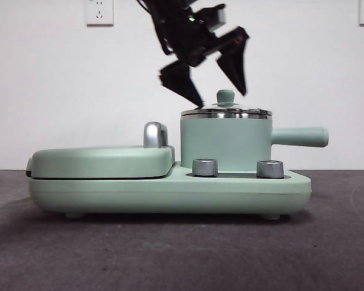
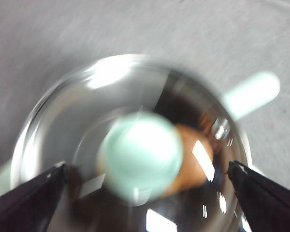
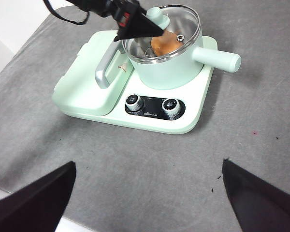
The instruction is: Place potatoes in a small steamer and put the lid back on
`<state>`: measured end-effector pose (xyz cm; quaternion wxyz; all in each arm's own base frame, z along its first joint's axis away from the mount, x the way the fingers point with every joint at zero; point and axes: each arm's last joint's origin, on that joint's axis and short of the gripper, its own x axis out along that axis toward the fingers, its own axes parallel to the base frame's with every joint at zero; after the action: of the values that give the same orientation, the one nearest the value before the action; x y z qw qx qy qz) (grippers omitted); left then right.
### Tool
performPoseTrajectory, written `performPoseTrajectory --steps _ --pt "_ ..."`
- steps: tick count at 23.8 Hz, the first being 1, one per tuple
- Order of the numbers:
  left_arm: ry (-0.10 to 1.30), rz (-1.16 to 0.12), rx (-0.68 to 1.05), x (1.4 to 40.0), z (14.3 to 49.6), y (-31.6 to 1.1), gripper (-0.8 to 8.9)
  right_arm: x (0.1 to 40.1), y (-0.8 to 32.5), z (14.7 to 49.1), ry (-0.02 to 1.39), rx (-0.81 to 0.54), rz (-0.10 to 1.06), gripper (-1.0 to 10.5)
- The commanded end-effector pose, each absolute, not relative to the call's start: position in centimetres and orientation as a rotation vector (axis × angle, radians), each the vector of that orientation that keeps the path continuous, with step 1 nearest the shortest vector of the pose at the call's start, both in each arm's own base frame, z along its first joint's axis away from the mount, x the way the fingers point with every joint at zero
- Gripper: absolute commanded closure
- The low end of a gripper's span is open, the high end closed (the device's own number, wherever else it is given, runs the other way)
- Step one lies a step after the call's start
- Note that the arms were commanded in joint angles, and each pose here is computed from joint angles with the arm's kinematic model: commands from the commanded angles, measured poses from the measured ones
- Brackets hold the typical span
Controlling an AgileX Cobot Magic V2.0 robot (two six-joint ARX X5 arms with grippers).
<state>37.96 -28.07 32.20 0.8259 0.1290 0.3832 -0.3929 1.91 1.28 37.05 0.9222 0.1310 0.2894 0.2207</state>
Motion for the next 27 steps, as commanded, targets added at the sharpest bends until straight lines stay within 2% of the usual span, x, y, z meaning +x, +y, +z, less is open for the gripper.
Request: performPoseTrajectory --steps 1,5,8,10,12,17,27 --pt "0.786 -0.814 0.222 36.0 36.6 -26.0 2.15 1.9 1.3 37.4 0.581 0.273 0.466 4.7" --pt "0.819 -0.768 0.175 31.5 42.1 -21.5 2.2 1.9 1.4 37.4 0.582 0.257 0.487 4.7" --pt "0.773 -0.766 0.15 27.0 46.0 -18.5 2.21 2.0 1.6 37.4 0.576 0.201 0.565 4.7" --pt "0.751 -0.775 0.145 24.0 47.0 -16.7 2.21 2.2 1.8 37.4 0.58 0.175 0.597 4.7" --pt "0.772 -0.79 0.146 21.2 46.2 -15.0 2.21 2.4 1.9 37.4 0.581 0.148 0.605 4.7" --pt "0.767 -0.79 0.142 17.2 43.6 -12.3 2.21 3.4 2.5 37.7 0.559 0.101 0.623 4.7" --pt "0.601 -0.787 0.074 10.5 39.8 -7.8 2.26 6.0 3.9 38.5 0.505 0.061 0.647 4.7"
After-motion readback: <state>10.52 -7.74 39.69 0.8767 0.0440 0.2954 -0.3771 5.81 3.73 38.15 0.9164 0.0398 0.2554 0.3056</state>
